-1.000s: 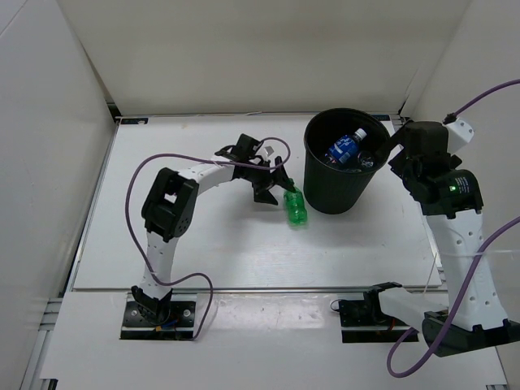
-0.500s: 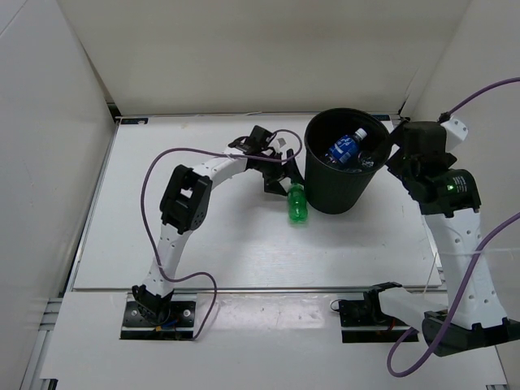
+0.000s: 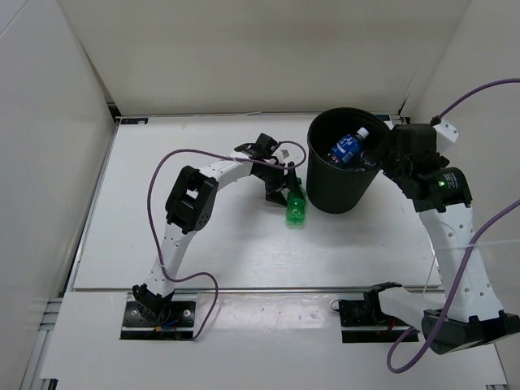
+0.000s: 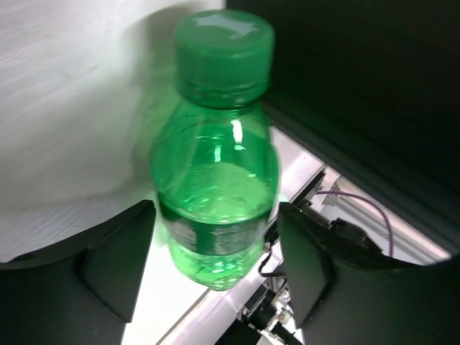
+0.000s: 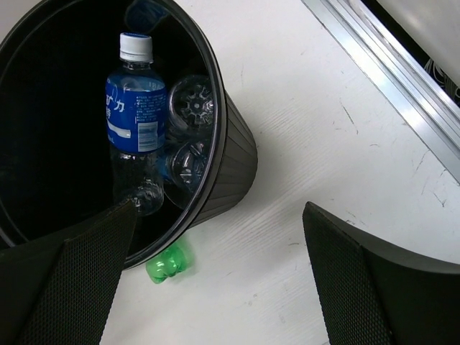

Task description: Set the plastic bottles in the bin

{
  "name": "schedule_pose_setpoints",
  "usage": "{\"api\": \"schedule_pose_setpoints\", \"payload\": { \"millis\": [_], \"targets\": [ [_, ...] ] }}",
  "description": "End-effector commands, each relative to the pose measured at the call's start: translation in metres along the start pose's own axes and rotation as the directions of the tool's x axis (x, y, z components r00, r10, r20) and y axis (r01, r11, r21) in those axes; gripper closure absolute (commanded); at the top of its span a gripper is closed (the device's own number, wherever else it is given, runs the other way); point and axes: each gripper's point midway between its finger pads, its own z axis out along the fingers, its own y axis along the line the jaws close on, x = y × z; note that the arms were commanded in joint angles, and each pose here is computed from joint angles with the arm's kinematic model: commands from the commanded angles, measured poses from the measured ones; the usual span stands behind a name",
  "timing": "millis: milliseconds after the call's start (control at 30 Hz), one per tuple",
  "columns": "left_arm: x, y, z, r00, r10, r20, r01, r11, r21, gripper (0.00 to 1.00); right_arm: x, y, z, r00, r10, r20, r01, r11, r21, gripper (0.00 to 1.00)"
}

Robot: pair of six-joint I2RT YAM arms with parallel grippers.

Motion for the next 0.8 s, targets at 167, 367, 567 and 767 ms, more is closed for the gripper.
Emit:
{"api": "schedule_pose_setpoints", "payload": {
  "millis": [167,367,567,767],
  "targets": [
    [0.008,-0.006,-0.025,1.0,0.009,0.019,-0.009,1.0,-0.018,0.31,-0.007,-0.004,-0.001,0.999,0.017,0.049,-0.018,1.0,0.017,0.0],
    [-0.016,-0.006,-0.095,0.974,0.038,0.222,-0.014,0.994,-0.107,0.36,-0.009,-0.01,-0.001,0.997,0.026,0.071,-0.029,0.999,0.042,0.0],
    [-0.072,-0.074,-0.214,0.826,0.149,0.544,-0.097,0.988,-0.124,0.36,-0.01,-0.014,-0.001,0.996,0.044,0.08,-0.049,0.997,0.062,0.0],
    [-0.103,-0.199,-0.286,0.6,0.323,0.732,-0.391,0.917,-0.084,0.36,-0.006,-0.019,0.001,0.995,0.07,0.07,-0.077,0.992,0.096,0.0]
  ]
}}
